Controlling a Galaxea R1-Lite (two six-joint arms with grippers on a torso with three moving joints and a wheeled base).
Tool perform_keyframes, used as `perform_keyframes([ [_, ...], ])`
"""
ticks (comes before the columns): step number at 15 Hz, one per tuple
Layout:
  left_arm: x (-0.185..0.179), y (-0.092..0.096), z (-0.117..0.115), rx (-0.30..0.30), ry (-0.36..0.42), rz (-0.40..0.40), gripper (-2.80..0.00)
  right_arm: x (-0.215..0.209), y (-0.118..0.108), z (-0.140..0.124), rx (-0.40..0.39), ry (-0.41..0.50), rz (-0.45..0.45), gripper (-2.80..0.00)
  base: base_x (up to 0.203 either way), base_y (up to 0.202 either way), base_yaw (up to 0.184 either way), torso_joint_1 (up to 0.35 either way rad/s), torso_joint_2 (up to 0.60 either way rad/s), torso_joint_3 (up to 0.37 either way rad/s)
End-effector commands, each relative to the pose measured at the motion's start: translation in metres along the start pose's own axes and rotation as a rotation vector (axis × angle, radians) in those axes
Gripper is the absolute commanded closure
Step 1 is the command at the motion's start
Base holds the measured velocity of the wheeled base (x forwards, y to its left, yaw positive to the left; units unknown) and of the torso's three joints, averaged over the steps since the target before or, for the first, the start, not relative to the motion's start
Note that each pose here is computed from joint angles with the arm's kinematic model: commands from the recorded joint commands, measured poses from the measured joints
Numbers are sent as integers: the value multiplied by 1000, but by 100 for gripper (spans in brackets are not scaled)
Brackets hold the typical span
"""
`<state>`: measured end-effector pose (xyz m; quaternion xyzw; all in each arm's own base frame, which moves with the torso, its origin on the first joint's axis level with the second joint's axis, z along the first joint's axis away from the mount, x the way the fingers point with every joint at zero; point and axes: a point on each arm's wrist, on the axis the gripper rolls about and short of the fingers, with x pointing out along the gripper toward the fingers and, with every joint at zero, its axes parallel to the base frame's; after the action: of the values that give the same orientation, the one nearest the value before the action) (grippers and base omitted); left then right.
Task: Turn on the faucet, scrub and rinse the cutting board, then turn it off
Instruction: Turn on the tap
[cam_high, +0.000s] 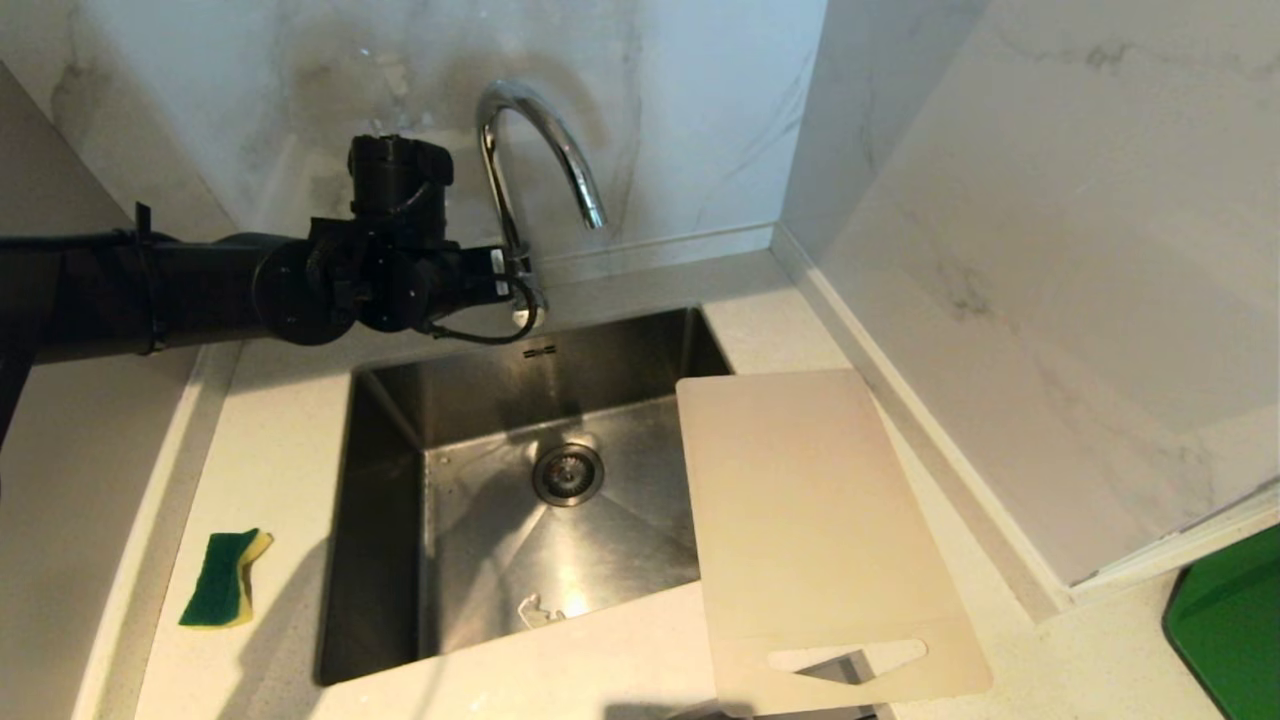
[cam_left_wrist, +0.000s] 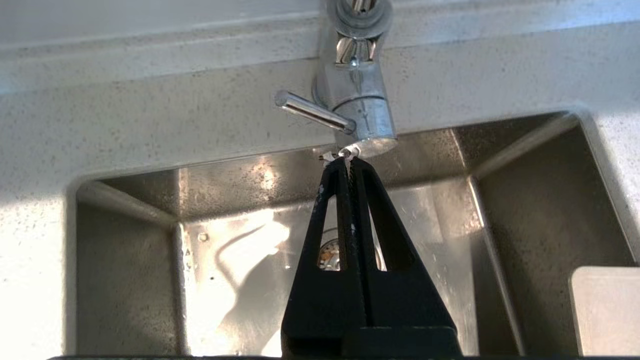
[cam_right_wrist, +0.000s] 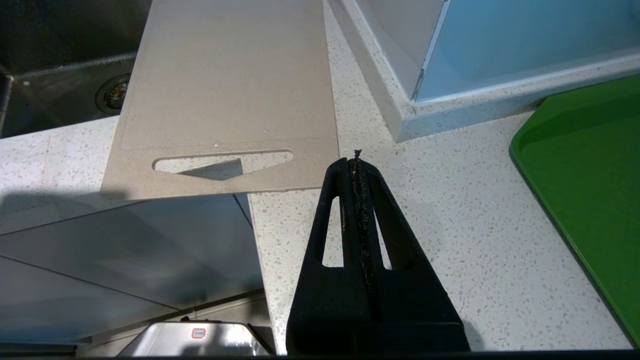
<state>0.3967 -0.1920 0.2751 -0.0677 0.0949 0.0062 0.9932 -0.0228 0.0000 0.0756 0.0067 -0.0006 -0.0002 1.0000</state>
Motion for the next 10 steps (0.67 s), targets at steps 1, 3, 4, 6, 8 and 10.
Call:
perform_keyframes([
  [1,-1,-1,2,-8,-9,-3,0,0,0,0,0,0,0,0,0,0,0,0,0,0],
  [3,1,-2,0,-10,-6,-8,0,0,0,0,0,0,0,0,0,0,0,0,0,0],
  [4,2,-2,-1,-18,-4,-7,0,0,0,0,0,0,2,0,0,0,0,0,0,0],
  [6,2,-2,-1,-23,-6,0,0,0,0,0,0,0,0,0,0,0,0,0,0,0],
  [8,3,-2,0,-48,-15,13,-280,0,0,0,0,0,2,0,0,0,0,0,0,0],
  [10,5,-2,-1,-56,-14,11,-280,0,0,0,0,0,2,0,0,0,0,0,0,0],
])
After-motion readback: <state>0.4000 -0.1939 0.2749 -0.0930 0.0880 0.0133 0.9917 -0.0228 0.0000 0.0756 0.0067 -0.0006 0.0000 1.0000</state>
